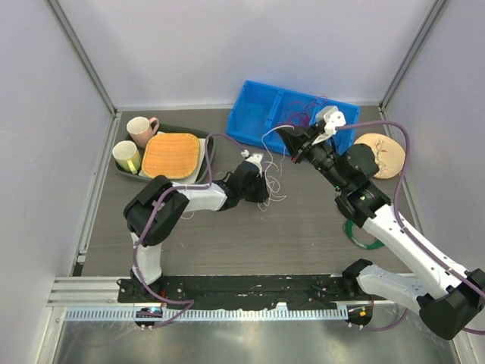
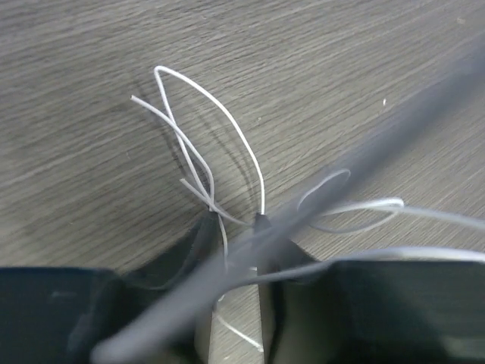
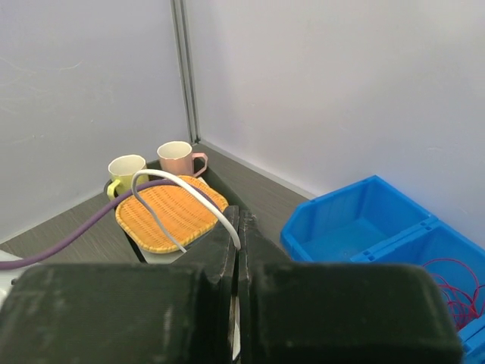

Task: Untangle the cables

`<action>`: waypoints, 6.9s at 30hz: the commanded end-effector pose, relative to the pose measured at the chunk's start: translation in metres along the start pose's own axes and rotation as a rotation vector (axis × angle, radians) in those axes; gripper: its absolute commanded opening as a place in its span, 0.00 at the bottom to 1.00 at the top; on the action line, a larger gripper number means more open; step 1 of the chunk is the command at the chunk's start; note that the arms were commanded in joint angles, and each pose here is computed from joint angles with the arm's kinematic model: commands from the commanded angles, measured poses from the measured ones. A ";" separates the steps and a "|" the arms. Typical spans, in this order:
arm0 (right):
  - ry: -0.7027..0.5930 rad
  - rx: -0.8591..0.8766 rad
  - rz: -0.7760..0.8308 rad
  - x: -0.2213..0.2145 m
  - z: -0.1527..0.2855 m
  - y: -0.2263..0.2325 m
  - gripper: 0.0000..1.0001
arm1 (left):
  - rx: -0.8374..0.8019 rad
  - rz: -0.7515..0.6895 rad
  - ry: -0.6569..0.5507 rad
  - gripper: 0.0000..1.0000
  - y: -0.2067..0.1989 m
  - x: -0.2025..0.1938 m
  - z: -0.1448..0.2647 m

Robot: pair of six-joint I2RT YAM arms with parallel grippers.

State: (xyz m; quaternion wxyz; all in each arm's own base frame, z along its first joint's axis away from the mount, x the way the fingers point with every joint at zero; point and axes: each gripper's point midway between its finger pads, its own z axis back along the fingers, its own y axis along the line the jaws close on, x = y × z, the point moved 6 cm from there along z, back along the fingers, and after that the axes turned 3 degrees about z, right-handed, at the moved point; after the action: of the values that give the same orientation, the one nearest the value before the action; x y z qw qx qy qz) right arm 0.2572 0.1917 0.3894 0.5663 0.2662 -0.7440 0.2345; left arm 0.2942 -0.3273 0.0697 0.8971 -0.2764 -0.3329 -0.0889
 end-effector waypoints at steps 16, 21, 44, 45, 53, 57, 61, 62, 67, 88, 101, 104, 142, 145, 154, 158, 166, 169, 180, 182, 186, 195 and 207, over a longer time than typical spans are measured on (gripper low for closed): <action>0.006 -0.930 0.117 0.016 0.053 -0.111 0.01 | 0.645 0.126 -0.147 0.00 0.099 -0.025 0.113; 0.009 -0.960 0.122 0.016 0.056 -0.117 0.01 | 0.744 0.150 -0.180 0.04 0.116 -0.032 0.153; -0.006 -0.479 0.089 0.016 0.015 -0.077 0.01 | 0.280 0.048 -0.094 1.00 0.062 -0.023 0.167; -0.009 -0.453 0.078 0.024 0.010 -0.074 0.01 | 0.236 0.041 -0.096 1.00 0.056 -0.021 0.167; -0.027 -0.306 0.053 0.076 -0.015 -0.062 0.01 | -0.030 -0.036 -0.109 1.00 0.029 -0.020 0.159; 0.002 -0.323 0.071 0.072 -0.007 -0.062 0.01 | -0.118 -0.006 -0.157 1.00 0.017 -0.014 0.163; -0.008 -0.276 0.096 0.064 0.015 -0.052 0.01 | 0.075 0.093 -0.221 1.00 0.029 0.005 0.169; 0.003 -0.268 0.097 0.051 0.018 -0.051 0.01 | 0.123 0.105 -0.211 1.00 0.034 0.006 0.167; 0.008 -0.219 0.117 0.031 0.037 -0.041 0.01 | 0.189 0.121 -0.175 1.00 0.041 0.013 0.150; -0.004 -0.279 0.192 0.038 0.055 -0.047 0.01 | 0.176 0.272 0.169 0.60 0.065 0.002 0.036; -0.003 -0.282 0.187 0.038 0.055 -0.047 0.01 | 0.191 0.156 0.198 0.55 0.058 -0.030 0.053; -0.005 -0.271 0.185 0.038 0.054 -0.046 0.01 | 0.263 0.128 0.200 0.49 0.062 -0.037 0.051; -0.018 -0.688 0.174 0.045 0.082 -0.086 0.01 | 0.596 0.327 0.038 0.00 0.137 -0.026 0.140; -0.009 -0.589 0.142 0.040 0.064 -0.079 0.01 | 0.452 0.302 -0.029 0.00 0.120 -0.017 0.149; -0.112 -0.304 -0.017 0.054 -0.022 -0.060 0.01 | 0.346 0.311 -0.198 0.00 0.107 -0.006 0.182; -0.193 -0.310 -0.038 0.066 -0.057 -0.069 0.01 | 0.372 0.314 -0.244 0.00 0.112 -0.008 0.189; -0.309 -0.358 -0.015 0.060 -0.129 -0.094 0.01 | 0.333 0.316 -0.284 0.00 0.109 -0.008 0.196; -0.309 -0.374 -0.021 0.049 -0.162 -0.105 0.01 | 0.310 0.313 -0.299 0.00 0.106 -0.006 0.199; -0.400 -0.355 -0.128 0.045 -0.226 -0.113 0.01 | 0.301 0.308 -0.335 0.00 0.106 -0.007 0.207; -0.408 -0.365 -0.134 0.041 -0.231 -0.113 0.01 | 0.301 0.307 -0.341 0.00 0.106 -0.006 0.209; -0.428 -0.401 -0.108 0.043 -0.239 -0.120 0.01 | 0.308 0.311 -0.349 0.00 0.107 -0.006 0.211; -0.388 -0.538 0.028 0.006 -0.257 -0.145 0.01 | 0.327 0.312 -0.356 0.00 0.110 -0.006 0.212; -0.376 -0.607 0.116 -0.035 -0.280 -0.171 0.01 | 0.348 0.309 -0.356 0.00 0.112 -0.006 0.211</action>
State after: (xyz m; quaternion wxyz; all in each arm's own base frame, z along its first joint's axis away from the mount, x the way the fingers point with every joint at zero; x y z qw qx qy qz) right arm 0.5857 0.2654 0.3863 0.5134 0.0884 -0.8534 0.0155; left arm 0.2083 -0.1186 0.1452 0.8687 -0.1833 -0.4323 0.1578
